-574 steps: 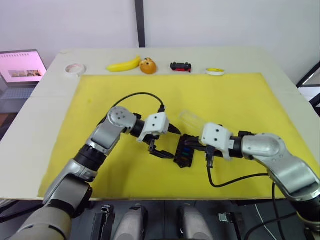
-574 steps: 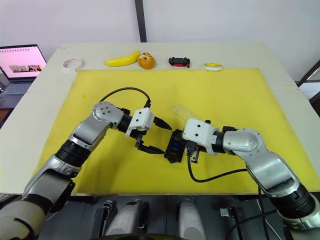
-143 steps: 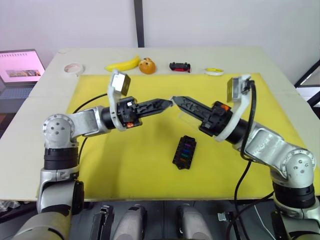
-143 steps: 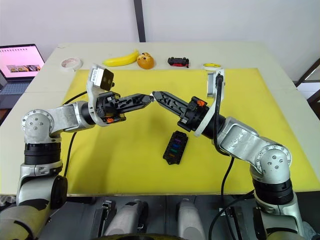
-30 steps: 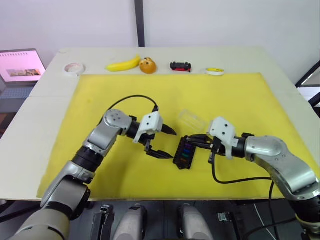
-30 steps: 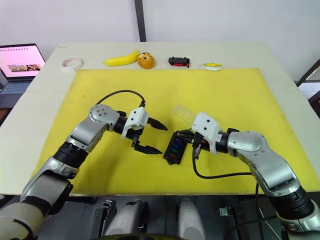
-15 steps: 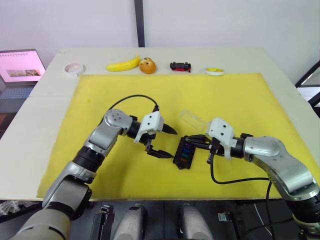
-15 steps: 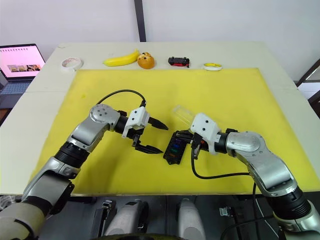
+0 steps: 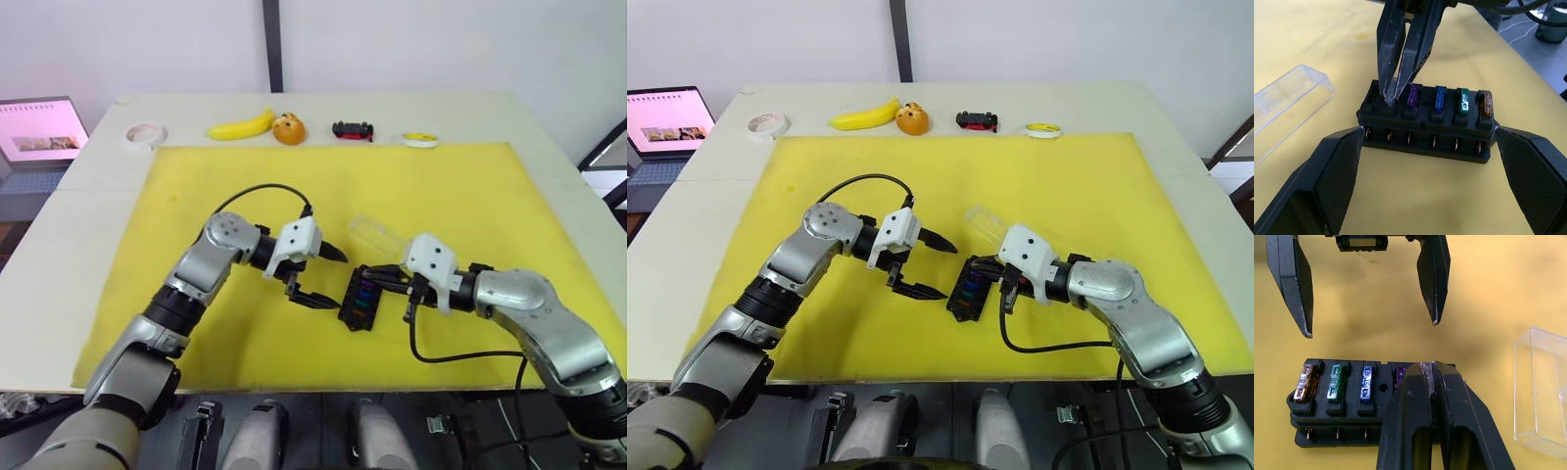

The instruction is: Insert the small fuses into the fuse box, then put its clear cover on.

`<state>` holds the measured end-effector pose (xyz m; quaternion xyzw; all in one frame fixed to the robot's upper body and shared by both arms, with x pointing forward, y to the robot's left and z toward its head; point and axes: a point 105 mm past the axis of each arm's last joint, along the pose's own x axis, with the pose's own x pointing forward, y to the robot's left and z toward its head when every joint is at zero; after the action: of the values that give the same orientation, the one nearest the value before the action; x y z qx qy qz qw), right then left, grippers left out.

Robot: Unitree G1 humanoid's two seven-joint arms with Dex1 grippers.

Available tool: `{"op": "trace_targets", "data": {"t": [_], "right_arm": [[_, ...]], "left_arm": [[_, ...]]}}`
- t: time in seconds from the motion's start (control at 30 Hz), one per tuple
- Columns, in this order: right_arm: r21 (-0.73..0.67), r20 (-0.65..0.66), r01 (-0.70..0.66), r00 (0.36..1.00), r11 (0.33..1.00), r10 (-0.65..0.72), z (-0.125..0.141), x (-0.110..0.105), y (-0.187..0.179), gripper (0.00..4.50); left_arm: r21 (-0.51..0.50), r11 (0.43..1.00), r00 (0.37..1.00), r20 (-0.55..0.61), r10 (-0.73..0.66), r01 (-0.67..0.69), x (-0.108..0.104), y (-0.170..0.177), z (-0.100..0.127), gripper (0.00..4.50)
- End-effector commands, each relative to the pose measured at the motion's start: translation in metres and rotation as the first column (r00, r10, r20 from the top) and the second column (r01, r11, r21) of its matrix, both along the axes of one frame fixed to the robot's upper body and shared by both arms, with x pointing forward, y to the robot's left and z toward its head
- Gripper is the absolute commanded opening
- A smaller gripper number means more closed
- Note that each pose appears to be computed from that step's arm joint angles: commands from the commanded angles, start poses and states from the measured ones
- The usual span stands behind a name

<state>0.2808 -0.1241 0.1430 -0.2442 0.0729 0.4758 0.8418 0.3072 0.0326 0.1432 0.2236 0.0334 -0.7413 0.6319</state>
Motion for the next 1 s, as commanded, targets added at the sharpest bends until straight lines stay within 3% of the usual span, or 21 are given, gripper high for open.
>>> {"op": "trace_targets", "data": {"t": [0.03,0.6,0.7,0.77,1.0], "right_arm": [[0.005,0.027,-0.006,1.000,1.000,0.006,0.004,-0.001,0.001,0.00],[0.011,0.026,-0.013,1.000,1.000,0.013,0.005,-0.004,0.000,0.00],[0.026,0.051,-0.024,0.998,0.999,0.023,0.017,-0.006,0.002,1.05],[0.035,0.064,-0.025,0.998,0.999,0.023,0.024,-0.006,0.003,1.98],[0.042,0.058,-0.026,0.998,0.999,0.023,0.034,-0.012,-0.001,1.98]], "left_arm": [[-0.016,1.000,0.999,0.046,-0.003,0.004,0.002,-0.001,0.013,4.44],[-0.016,1.000,0.999,0.043,-0.003,0.004,0.002,-0.002,0.014,4.44],[-0.014,1.000,0.999,0.042,-0.002,0.003,0.002,-0.001,0.013,4.50],[-0.013,1.000,0.999,0.041,-0.001,0.002,0.002,0.000,0.013,4.50],[-0.011,1.000,0.999,0.034,-0.001,0.002,0.001,0.002,0.011,4.50]]}}
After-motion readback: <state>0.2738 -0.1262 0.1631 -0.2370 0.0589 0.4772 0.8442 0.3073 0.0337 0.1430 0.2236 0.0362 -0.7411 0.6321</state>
